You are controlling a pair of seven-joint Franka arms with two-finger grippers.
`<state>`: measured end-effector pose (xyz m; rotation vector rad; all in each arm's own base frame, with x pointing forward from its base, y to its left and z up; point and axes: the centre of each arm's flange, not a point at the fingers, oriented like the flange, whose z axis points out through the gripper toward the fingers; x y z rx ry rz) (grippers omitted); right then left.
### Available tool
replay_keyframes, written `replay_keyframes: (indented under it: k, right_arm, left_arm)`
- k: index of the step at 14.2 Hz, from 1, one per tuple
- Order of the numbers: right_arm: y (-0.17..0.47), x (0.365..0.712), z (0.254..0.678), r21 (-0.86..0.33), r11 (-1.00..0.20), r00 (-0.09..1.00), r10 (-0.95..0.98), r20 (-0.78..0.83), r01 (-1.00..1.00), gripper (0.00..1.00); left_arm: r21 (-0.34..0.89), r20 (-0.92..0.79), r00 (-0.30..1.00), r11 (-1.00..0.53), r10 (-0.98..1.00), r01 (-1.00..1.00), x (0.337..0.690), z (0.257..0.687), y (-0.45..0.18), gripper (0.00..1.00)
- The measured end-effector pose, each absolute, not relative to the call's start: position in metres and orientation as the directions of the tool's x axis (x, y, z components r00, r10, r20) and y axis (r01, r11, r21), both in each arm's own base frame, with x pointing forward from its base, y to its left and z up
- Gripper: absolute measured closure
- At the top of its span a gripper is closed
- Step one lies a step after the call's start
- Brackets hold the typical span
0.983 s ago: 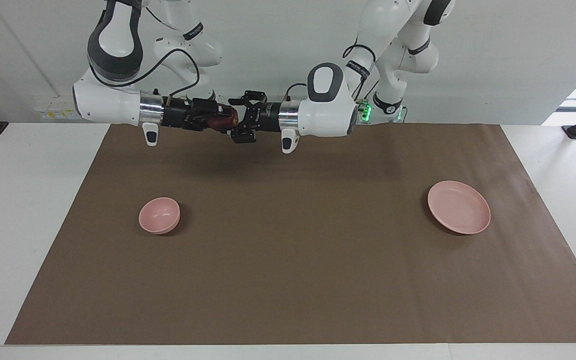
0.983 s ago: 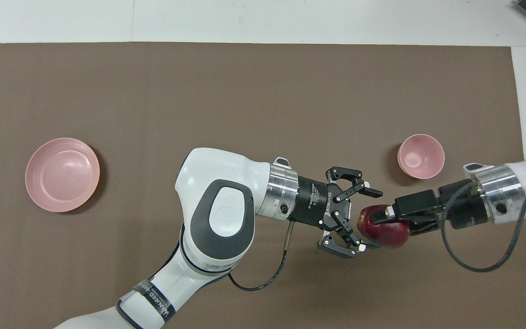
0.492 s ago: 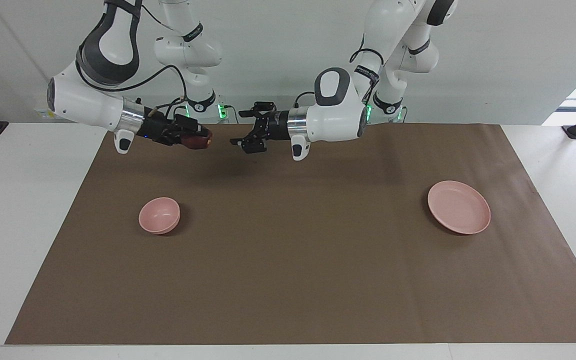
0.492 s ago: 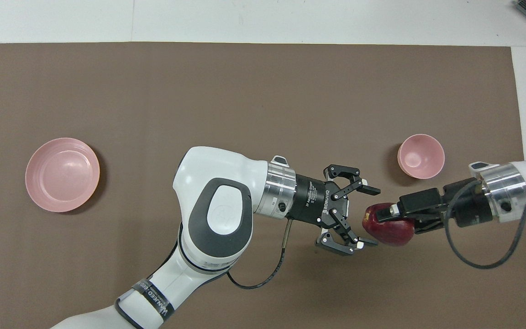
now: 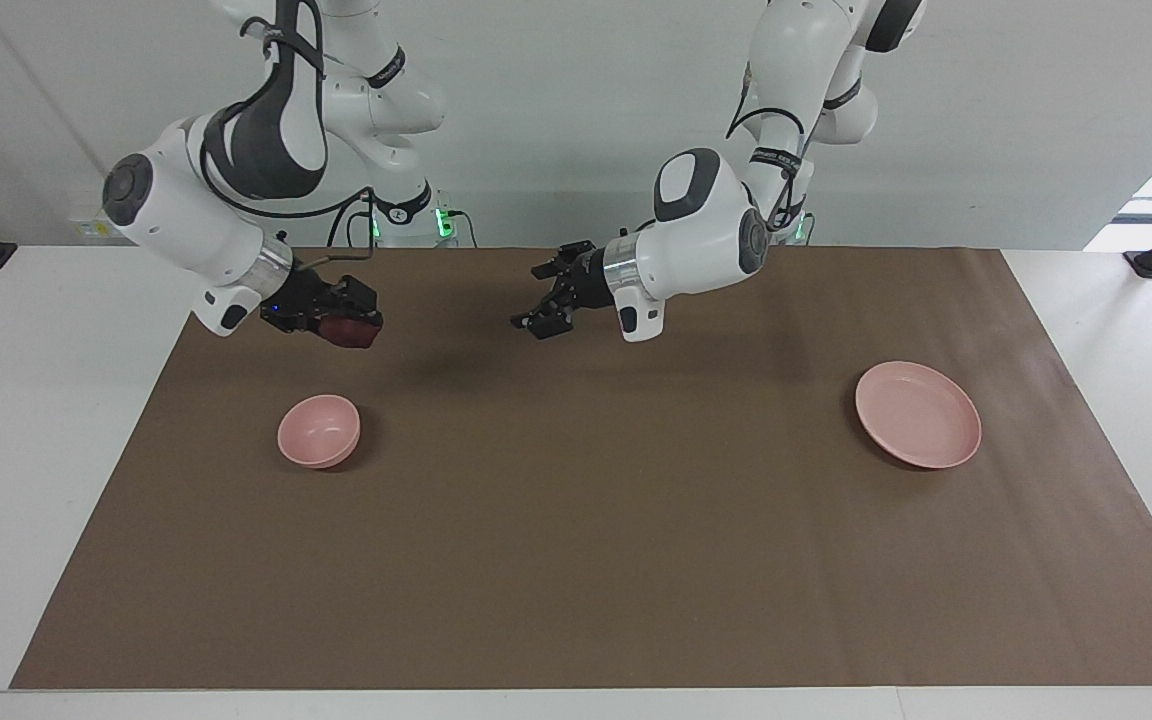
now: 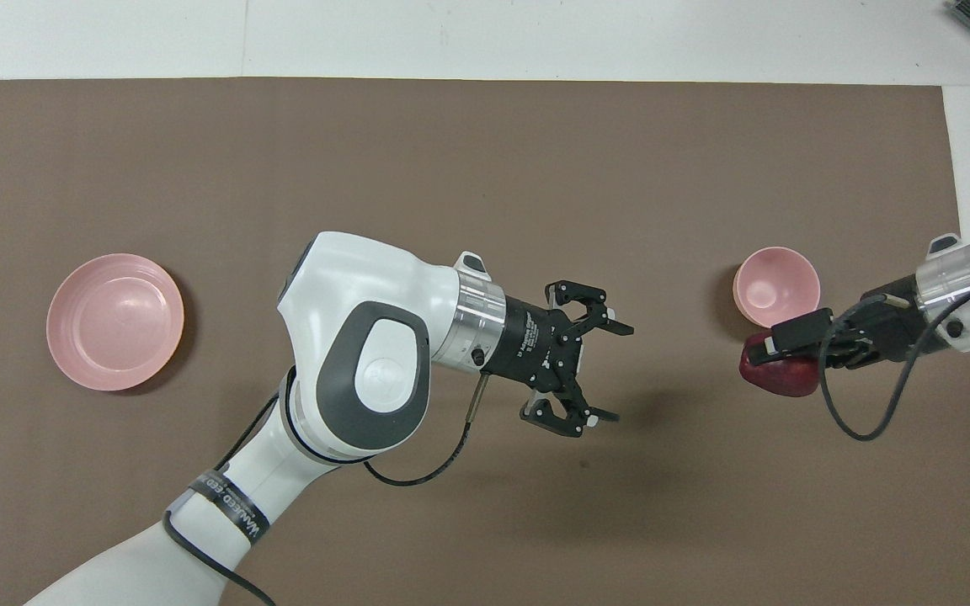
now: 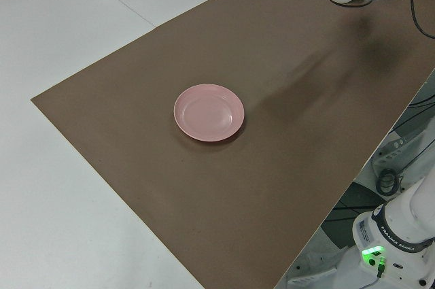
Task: Move apple from plate to bowl
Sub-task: 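Open the left gripper and pull the apple away with the right gripper, then lower the apple into the pink bowl with the right gripper while the left gripper withdraws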
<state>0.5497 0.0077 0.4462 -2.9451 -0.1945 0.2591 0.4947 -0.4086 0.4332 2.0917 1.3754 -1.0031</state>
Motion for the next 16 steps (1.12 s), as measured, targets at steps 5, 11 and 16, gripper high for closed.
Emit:
replay_keyframes:
  k: [5,11,16]
  right_arm:
    - [0.028,0.579,0.419,0.125,-0.909,0.916,0.385,-0.108,0.397,0.08]
    - [0.042,0.598,0.377,0.306,-0.777,0.834,0.532,-0.149,0.550,0.08]
    - [0.037,0.595,0.361,0.310,-0.766,0.824,0.546,-0.150,0.564,0.08]
  left_arm:
    - [-0.088,-0.620,0.348,-0.503,0.703,0.860,0.515,0.415,-0.349,0.00]
    - [-0.113,-0.556,0.460,-0.611,0.692,0.783,0.542,0.401,-0.264,0.00]
    - [-0.110,-0.579,0.598,-0.780,0.554,0.616,0.544,0.394,-0.202,0.00]
